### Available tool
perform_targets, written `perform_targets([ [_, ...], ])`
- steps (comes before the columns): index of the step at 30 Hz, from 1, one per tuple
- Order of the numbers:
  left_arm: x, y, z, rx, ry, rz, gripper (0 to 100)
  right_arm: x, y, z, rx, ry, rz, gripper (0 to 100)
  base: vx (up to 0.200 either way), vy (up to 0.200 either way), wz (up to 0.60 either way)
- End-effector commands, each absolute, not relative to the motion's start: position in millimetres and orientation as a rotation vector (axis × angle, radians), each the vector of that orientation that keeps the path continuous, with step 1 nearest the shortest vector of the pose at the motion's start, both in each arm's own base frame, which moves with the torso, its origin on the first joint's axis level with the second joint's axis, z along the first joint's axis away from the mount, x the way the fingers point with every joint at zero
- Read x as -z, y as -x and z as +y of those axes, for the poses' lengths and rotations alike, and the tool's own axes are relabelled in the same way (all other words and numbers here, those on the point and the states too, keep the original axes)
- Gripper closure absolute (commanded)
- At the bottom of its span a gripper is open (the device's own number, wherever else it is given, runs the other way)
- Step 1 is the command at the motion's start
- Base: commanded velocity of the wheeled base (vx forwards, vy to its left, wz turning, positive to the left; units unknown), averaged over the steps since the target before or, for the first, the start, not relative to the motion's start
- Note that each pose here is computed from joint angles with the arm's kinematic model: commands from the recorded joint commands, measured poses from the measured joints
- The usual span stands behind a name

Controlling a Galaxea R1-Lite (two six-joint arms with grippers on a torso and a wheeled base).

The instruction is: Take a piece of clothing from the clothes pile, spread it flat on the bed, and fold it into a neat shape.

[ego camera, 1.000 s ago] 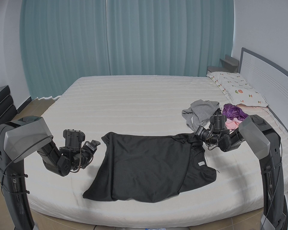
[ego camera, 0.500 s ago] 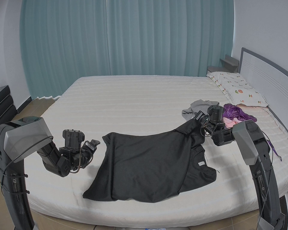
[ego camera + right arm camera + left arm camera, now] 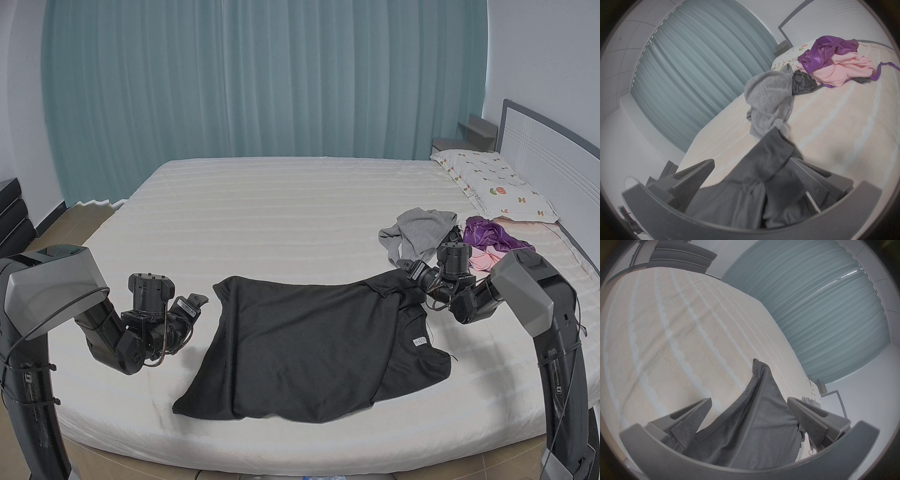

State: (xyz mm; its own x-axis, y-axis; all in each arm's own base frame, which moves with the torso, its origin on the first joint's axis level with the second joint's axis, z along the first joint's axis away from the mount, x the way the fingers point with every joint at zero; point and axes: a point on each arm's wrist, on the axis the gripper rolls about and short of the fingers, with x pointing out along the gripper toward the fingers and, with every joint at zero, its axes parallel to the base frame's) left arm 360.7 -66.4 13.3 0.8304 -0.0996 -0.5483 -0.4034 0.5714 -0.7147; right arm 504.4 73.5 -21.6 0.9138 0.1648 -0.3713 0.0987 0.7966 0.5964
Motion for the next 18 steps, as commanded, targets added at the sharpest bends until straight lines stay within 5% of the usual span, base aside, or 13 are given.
perform_targets([
  [1, -29, -331, -65, -0.154, 0.958, 0.556, 0, -48, -436, 60, -0.135, -0.680, 0.435, 0, 0.000, 0.000, 0.00],
  [14, -21, -283, -74, -0.164, 0.920, 0.684, 0, -49, -341, 55, -0.082, -0.709, 0.611, 0, 0.000, 0.000, 0.00],
  [18, -15, -272, -73, -0.180, 0.907, 0.723, 0, -47, -323, 53, -0.075, -0.707, 0.631, 0, -0.200, 0.000, 0.00],
])
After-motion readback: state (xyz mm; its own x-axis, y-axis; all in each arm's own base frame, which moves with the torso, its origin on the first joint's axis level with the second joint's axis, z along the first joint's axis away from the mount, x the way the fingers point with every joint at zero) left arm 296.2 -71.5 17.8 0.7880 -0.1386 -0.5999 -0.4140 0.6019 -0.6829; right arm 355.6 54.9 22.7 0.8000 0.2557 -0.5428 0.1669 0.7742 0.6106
